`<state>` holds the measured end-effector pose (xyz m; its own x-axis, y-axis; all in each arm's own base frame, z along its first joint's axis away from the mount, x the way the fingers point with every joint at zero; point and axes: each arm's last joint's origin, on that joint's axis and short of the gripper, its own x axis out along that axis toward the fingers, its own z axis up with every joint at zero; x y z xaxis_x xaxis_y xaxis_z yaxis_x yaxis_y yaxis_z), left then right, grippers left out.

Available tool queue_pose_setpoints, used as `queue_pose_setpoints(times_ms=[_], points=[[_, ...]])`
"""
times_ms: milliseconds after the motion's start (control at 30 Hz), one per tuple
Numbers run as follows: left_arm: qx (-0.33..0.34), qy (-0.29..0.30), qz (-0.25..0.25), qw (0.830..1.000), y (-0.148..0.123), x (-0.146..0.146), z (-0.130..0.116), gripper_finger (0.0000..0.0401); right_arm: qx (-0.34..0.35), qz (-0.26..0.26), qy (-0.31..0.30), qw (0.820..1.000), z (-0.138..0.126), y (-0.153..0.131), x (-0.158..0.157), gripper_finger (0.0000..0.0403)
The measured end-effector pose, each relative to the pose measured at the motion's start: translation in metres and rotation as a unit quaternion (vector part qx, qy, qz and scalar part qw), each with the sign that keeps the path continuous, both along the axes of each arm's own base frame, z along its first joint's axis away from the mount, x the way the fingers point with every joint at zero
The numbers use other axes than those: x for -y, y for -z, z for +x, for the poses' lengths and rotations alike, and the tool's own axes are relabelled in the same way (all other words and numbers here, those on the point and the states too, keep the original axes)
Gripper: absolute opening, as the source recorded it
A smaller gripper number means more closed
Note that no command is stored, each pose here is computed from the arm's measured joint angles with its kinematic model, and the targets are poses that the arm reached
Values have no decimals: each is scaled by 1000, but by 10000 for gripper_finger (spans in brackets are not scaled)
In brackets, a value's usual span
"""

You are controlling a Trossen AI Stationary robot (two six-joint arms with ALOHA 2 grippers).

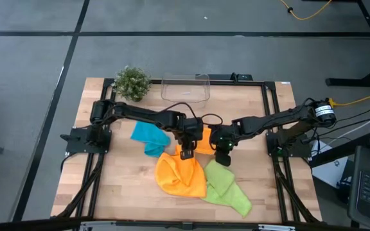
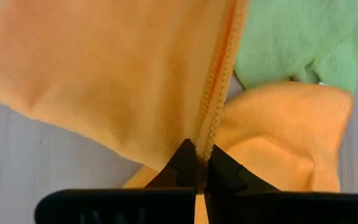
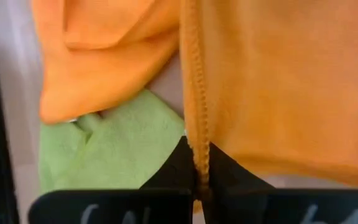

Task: Fold microfiber towels
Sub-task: Fold the top orange microfiber cloth

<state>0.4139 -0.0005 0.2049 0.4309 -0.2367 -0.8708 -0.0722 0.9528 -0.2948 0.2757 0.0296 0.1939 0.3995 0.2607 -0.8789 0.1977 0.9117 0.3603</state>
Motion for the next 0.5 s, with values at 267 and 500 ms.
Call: queue_pose_setpoints(times_ms=[267, 500], points=[[11, -29, 31, 999, 1, -15, 3, 0, -33, -44, 49, 997, -5, 2, 4, 6], [43, -38, 47, 997, -3, -29, 7, 0, -50, -98, 85, 990, -9, 4, 8, 6]])
